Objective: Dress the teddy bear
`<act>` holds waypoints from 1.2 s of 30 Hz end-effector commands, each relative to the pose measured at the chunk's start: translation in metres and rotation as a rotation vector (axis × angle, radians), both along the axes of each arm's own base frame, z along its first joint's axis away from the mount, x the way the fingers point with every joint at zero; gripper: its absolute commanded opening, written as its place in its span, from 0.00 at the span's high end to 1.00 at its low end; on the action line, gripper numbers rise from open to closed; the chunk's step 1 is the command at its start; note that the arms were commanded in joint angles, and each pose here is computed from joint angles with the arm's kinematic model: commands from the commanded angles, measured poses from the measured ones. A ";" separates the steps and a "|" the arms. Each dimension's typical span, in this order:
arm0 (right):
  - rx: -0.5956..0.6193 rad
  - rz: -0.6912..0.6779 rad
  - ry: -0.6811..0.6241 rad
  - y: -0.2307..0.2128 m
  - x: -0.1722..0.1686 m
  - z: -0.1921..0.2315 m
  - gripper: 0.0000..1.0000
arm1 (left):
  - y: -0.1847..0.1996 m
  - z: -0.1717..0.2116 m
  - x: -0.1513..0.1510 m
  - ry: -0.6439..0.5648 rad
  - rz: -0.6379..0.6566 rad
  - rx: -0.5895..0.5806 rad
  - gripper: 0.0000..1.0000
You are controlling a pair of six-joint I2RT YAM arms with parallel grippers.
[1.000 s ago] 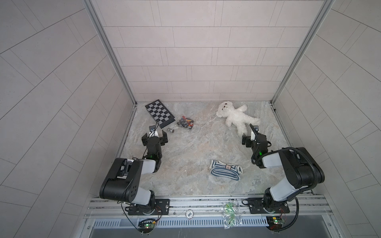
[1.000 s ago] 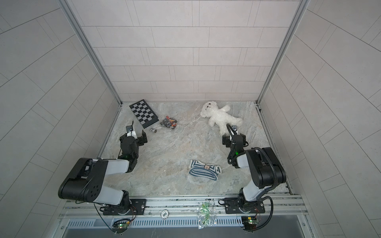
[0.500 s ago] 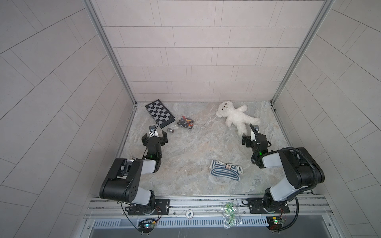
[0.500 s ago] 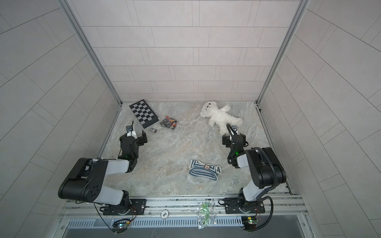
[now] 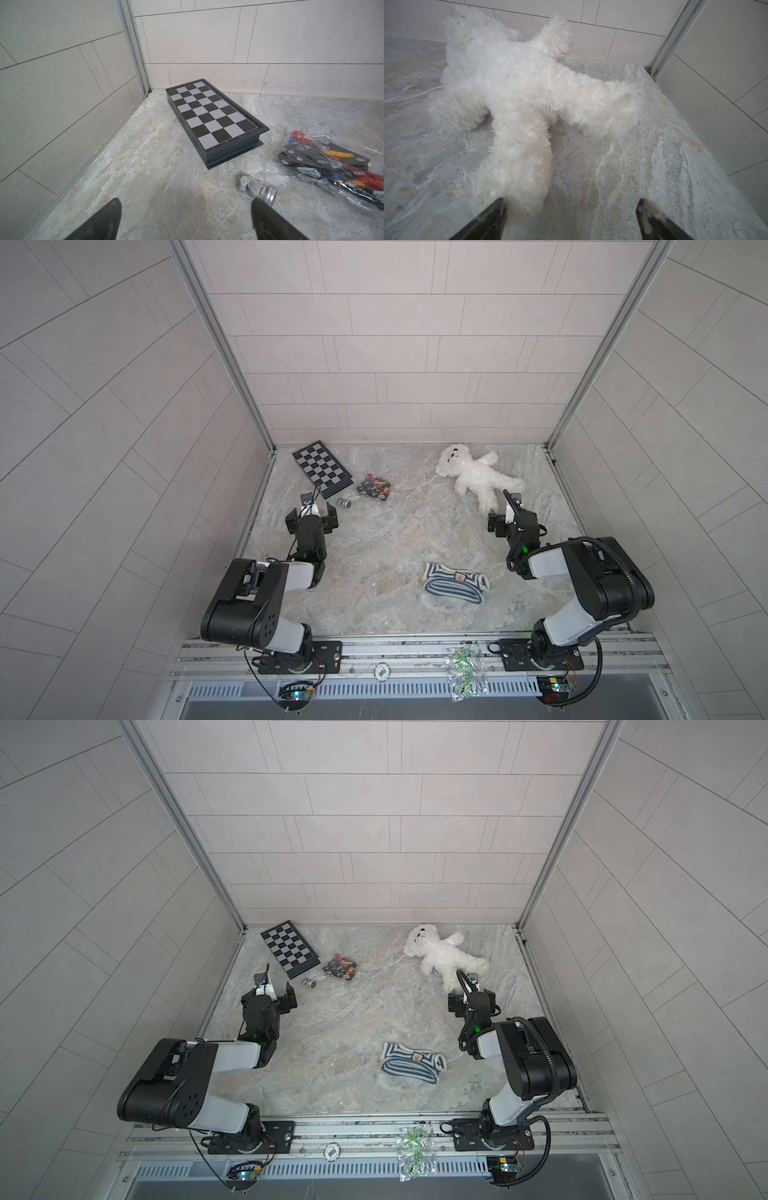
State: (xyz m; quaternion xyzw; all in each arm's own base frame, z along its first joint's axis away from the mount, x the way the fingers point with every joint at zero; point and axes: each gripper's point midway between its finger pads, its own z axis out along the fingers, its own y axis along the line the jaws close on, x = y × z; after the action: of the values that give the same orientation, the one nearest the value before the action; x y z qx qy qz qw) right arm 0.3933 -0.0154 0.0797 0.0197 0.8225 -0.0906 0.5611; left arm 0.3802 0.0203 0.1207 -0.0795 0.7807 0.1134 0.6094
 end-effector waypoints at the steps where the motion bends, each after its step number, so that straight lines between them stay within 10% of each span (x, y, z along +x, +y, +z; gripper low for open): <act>1: -0.012 0.007 -0.022 0.000 0.003 0.008 0.01 | -0.002 0.006 0.004 -0.011 -0.002 0.012 0.00; 36: -0.028 -0.037 -0.053 -0.006 -0.009 0.038 0.00 | -0.001 0.028 -0.003 -0.023 -0.002 0.008 0.00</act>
State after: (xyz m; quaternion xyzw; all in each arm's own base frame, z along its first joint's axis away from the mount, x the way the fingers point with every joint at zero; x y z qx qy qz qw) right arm 0.3887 -0.0187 0.1076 0.0280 0.8092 -0.0973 0.5788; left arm 0.3759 0.0208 0.1331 -0.0799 0.7797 0.1128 0.6108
